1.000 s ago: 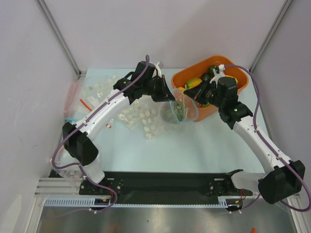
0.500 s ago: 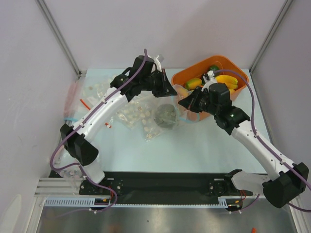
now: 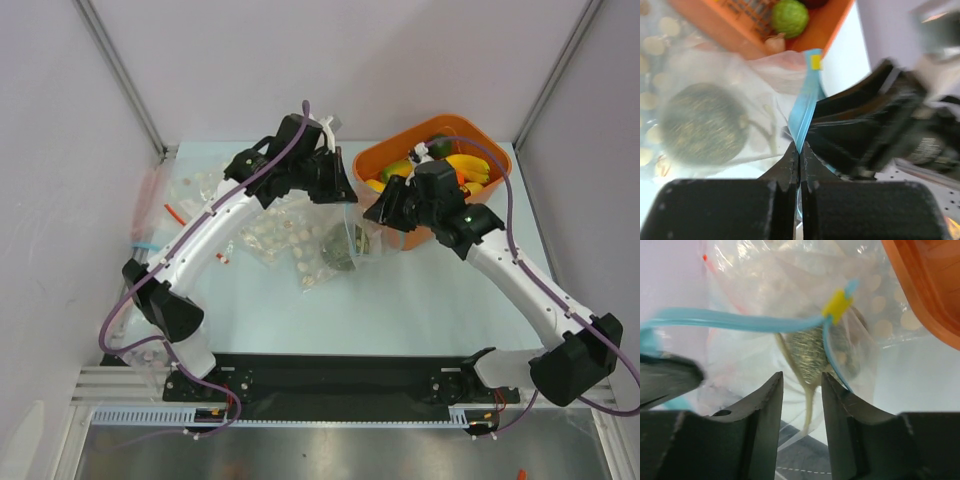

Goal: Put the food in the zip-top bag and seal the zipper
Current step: Place the fake fruit in the zipper food storage bag.

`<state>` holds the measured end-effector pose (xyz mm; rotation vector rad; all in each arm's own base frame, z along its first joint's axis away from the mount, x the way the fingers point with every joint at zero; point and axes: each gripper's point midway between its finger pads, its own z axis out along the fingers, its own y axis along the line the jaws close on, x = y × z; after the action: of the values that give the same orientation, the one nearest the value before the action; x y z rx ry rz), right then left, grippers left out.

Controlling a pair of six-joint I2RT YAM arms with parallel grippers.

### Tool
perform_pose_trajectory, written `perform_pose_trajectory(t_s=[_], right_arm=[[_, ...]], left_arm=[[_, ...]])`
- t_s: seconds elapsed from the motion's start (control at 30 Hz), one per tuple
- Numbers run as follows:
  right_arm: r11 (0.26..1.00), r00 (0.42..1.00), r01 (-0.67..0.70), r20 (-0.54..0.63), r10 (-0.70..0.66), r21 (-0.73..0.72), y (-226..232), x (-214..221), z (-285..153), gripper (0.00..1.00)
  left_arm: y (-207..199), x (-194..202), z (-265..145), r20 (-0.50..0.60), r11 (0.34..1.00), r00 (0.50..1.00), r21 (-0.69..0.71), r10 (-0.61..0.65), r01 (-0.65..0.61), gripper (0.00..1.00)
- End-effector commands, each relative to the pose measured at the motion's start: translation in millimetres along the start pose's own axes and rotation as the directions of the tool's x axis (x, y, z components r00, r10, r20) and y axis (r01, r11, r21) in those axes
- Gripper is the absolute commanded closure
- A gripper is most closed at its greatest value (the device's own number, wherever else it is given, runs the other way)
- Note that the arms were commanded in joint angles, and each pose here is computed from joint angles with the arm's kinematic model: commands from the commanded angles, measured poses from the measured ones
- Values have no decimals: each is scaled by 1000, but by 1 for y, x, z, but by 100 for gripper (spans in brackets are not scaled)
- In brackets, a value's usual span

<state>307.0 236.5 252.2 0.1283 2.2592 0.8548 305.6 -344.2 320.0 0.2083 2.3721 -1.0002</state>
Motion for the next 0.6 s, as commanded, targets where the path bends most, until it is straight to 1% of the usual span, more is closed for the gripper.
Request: perform_pose_trajectory(t_s=[0.0,0.03,0.13,0.23,0.3,0.33,0.4,0.47,0.57], right_arm=[[996,991,78,114,-72,-47,32,-39,-39,57],[994,989,89,122,-82,-57,36,-42,-43,52],[989,982,109,164,-93,-95,52,-55,-61,46],[989,973,115,209,-93,-97,58,-71,-74,44],[992,974,106,208,-89,-71,51,-75,-71,44],[994,971,95,222,-82,-48,44,-85,-72,45],[998,976,68,206,-67,2,27,-90,-64,47],[997,972,52,225,-62,50,12,-104,-62,47],[988,970,18,237,-54,152,-19,-121,-50,43]], left_arm=[[7,-8,-30,53,996,996,-56,74,-71,100],[11,-7,-31,52,994,995,-69,84,-80,100],[25,-6,-36,52,991,995,-104,88,-82,100],[30,-10,-48,79,986,991,-133,111,-100,100],[32,-12,-58,86,983,989,-149,120,-106,100],[34,-13,-60,90,980,987,-164,132,-116,100],[35,-14,-68,91,976,986,-180,143,-125,100],[38,-15,-74,94,971,983,-197,155,-135,100],[46,-14,-76,90,968,983,-210,159,-138,100]])
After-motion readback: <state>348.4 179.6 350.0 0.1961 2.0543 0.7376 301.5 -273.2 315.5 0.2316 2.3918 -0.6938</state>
